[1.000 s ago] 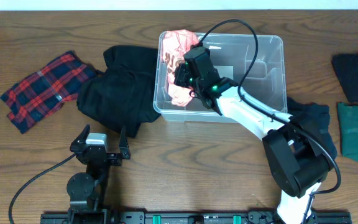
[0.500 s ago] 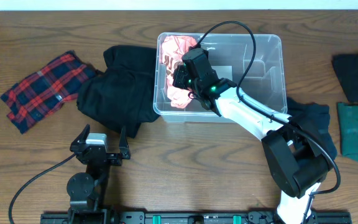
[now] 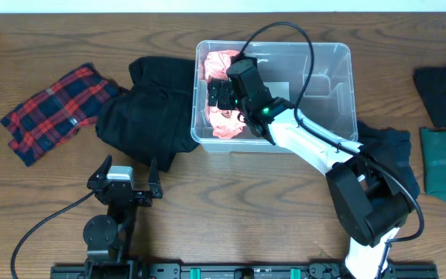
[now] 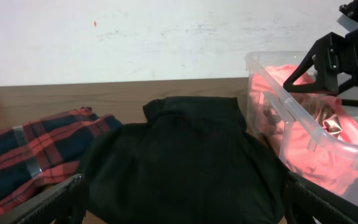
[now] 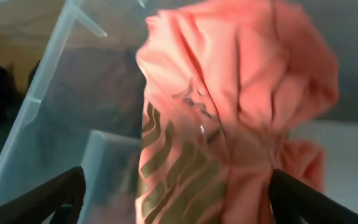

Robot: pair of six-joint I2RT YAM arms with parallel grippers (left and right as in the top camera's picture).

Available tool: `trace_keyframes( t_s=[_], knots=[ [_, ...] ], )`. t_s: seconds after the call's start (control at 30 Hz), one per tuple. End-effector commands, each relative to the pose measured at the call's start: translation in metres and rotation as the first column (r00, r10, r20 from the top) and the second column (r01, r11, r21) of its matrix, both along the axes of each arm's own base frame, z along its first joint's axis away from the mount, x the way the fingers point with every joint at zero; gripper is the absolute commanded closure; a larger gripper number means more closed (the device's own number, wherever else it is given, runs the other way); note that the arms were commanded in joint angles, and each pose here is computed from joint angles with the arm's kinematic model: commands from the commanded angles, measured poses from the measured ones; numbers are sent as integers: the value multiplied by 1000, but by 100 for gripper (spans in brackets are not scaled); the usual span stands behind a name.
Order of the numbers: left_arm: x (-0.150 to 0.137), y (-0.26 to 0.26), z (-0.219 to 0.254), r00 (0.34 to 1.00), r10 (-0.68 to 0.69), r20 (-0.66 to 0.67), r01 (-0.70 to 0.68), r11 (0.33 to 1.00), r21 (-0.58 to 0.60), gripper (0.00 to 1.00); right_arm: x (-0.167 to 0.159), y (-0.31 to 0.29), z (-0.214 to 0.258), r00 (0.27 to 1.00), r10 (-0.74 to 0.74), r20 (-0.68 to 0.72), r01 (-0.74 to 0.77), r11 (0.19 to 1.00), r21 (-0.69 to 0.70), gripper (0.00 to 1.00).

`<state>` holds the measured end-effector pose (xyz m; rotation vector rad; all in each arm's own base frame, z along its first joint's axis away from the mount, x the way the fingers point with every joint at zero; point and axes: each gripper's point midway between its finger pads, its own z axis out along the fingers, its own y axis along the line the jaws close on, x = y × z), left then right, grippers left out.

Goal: Pack container
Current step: 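Carry the pink shirt left into the clear bin, then open the right gripper to release the pink shirt, withdraw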

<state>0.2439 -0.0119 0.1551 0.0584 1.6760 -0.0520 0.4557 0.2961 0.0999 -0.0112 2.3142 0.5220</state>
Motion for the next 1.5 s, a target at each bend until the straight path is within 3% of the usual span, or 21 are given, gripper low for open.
trace_keyframes(
  t_s=[0.0,0.23,0.3,0.43,0.5,1.03,1.17,1.47],
  knots=[
    [0,1,-17,999,5,-44,-6,1000,-9,2,9,-5,6,990,93,103,-76,985,-152,9],
    [0,1,-17,999,5,-44,-6,1000,-9,2,13,-2,41,957,190,220,-139,963,-229,25],
    [0,1,-17,999,5,-44,-6,1000,-9,2,14,-2,45,949,209,237,-149,957,-249,33],
    [0,1,-17,999,5,-44,-6,1000,-9,2,16,-6,41,948,213,235,-145,950,-275,61],
    [0,1,-17,999,5,-44,-6,1000,-8,2,18,-7,37,950,210,230,-143,950,-277,64],
    [0,1,-17,999,5,-44,-6,1000,-9,2,28,-3,-53,964,234,128,-190,938,-291,63],
    [0,1,-17,999,5,-44,-6,1000,-8,2,34,-2,-24,954,232,190,-175,945,-276,57],
    [0,1,-17,999,6,-44,-6,1000,-9,2,26,-28,109,911,190,365,-113,968,-223,48]
  ],
)
